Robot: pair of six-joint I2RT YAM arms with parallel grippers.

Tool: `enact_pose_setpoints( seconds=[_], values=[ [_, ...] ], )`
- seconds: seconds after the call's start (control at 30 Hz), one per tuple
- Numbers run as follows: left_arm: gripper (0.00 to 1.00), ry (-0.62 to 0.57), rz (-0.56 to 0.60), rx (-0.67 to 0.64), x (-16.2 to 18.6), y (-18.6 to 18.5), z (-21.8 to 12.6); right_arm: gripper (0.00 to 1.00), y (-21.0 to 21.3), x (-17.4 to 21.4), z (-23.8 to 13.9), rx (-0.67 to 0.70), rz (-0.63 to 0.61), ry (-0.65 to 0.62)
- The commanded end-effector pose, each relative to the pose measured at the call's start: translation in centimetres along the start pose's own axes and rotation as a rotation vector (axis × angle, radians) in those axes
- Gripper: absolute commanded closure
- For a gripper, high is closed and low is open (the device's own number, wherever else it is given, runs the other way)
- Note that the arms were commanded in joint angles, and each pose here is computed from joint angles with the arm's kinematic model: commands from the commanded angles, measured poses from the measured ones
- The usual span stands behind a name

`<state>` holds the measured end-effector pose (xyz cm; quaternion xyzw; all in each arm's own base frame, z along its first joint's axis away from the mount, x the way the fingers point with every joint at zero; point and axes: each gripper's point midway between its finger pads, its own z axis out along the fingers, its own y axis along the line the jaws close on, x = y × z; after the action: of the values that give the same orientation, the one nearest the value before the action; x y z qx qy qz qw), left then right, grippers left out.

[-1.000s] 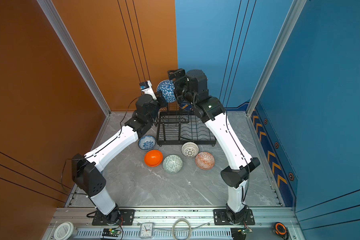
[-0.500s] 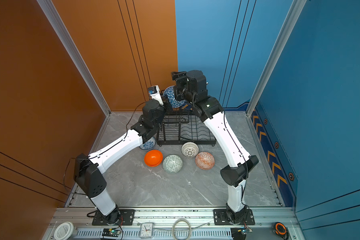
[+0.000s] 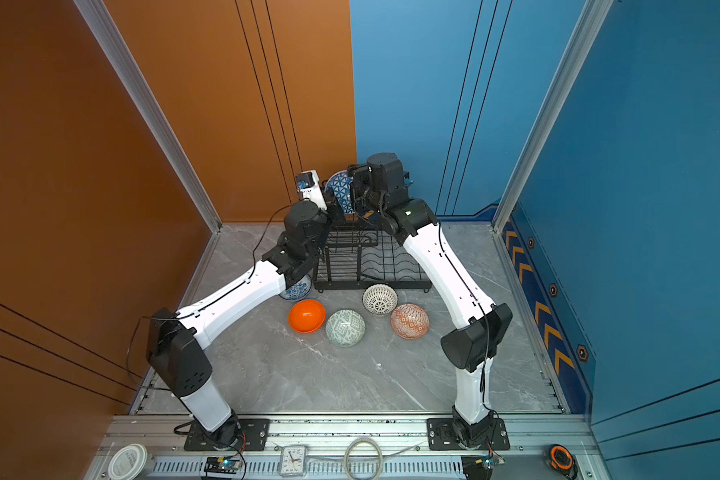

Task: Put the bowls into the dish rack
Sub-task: 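Grasp the bowl rim with the right gripper beside the left gripper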

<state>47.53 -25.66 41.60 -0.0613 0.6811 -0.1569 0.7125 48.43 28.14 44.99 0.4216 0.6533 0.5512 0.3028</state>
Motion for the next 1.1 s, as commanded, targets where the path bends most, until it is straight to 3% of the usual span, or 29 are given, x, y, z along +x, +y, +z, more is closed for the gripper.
enact_pose_setpoints(
  seconds=[0.0, 0.17, 0.43, 0.7, 0.97, 1.07],
  values=[
    [1.00, -0.114, -0.048, 0.019, -4.3, -0.5, -1.1, 0.45, 0.8, -0.8, 0.3, -0.037, 0.025, -0.007],
    [1.00, -0.121, -0.035, 0.022, -4.2, -0.6, -1.1, 0.58, 0.6, -1.3, 0.9, -0.035, 0.032, -0.009],
    [1.00, -0.101, 0.001, 0.026, -3.0, -1.1, -1.2, 0.67, 0.4, -0.3, 1.6, -0.032, 0.039, 0.017],
    [1.00, -0.097, 0.032, 0.040, -2.7, -1.9, -1.1, 0.98, 0.2, -0.1, 1.8, -0.030, 0.042, 0.024],
    [0.99, -0.103, 0.045, 0.032, -3.1, -1.7, -1.5, 1.00, 0.6, -0.1, 1.8, -0.045, 0.053, 0.048],
    [0.83, -0.108, 0.041, 0.026, -3.5, -1.6, -1.6, 1.00, 0.8, -0.2, 1.8, -0.055, 0.044, 0.046]
  ],
)
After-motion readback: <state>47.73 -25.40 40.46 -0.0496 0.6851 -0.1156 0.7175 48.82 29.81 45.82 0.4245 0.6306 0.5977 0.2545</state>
